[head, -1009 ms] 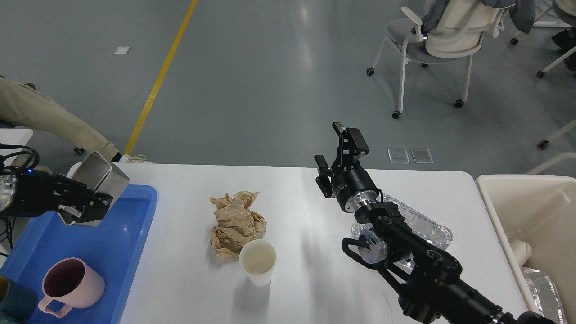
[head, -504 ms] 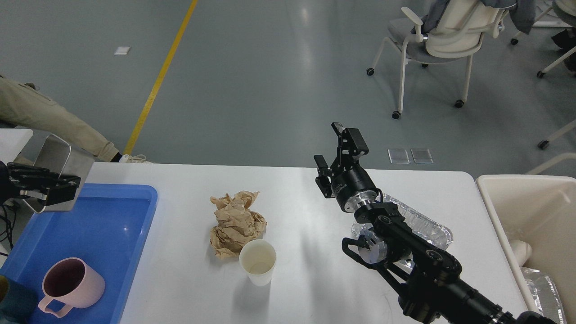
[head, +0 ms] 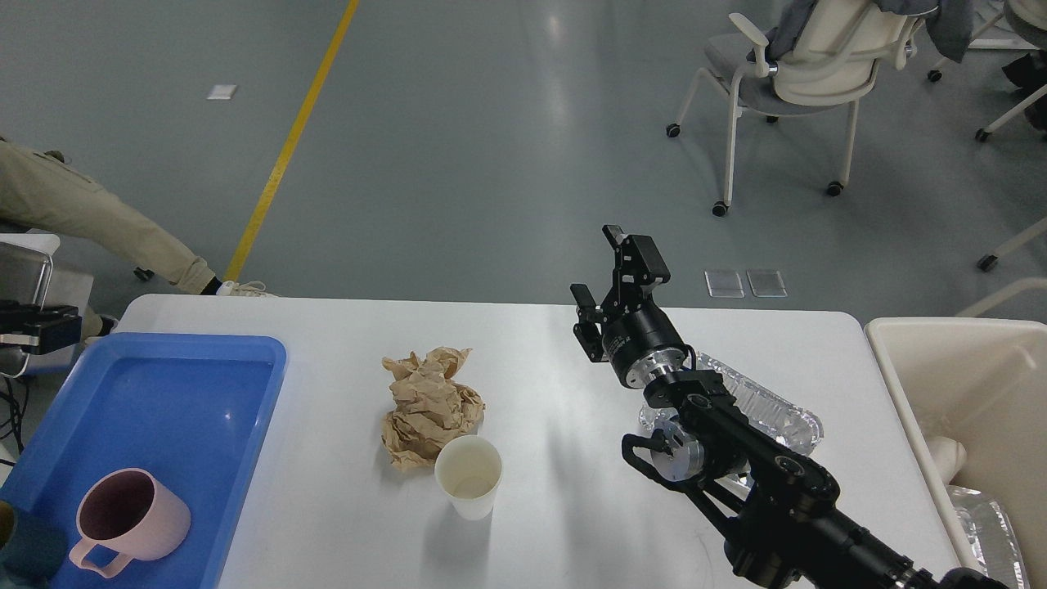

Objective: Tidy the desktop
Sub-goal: 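Lower the metal tin into the blue tray and release it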

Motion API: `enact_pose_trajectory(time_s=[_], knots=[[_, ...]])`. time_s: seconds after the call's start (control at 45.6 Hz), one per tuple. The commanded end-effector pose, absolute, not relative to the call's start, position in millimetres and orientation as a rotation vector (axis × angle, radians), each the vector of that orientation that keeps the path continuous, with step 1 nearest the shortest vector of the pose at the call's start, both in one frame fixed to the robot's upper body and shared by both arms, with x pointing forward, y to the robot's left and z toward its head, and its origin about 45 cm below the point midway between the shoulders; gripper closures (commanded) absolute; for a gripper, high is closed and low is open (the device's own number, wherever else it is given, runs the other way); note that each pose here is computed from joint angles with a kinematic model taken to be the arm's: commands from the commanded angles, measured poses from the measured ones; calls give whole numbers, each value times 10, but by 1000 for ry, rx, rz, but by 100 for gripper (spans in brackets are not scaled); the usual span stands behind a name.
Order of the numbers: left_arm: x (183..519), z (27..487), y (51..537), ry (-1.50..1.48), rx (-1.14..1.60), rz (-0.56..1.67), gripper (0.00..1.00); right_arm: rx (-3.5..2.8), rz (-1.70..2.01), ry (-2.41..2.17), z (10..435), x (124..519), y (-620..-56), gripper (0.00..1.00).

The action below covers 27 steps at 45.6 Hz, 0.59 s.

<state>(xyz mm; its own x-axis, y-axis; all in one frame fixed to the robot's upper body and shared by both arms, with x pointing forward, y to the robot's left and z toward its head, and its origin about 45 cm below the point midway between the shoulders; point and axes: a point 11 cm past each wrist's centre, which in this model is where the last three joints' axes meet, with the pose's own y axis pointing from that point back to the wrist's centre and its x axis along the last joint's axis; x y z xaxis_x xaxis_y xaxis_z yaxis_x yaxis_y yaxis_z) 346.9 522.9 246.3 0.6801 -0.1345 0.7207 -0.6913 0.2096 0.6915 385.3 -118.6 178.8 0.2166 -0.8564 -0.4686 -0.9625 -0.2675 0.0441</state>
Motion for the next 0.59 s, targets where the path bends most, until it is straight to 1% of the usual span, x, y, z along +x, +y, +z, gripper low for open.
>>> enact_pose_trajectory(time_s=[0.0, 0.307, 0.57], knots=[[3514, 2294, 5245, -761, 1345, 461, 98, -2236, 600, 1722, 1770, 3847, -1192, 0], [3467, 1830, 5291, -754, 1411, 424, 98, -2235, 603, 1725, 1761, 3840, -1195, 0], [3513, 1528, 5172, -789, 1453, 345, 98, -2236, 607, 1726, 1747, 3830, -1194, 0]])
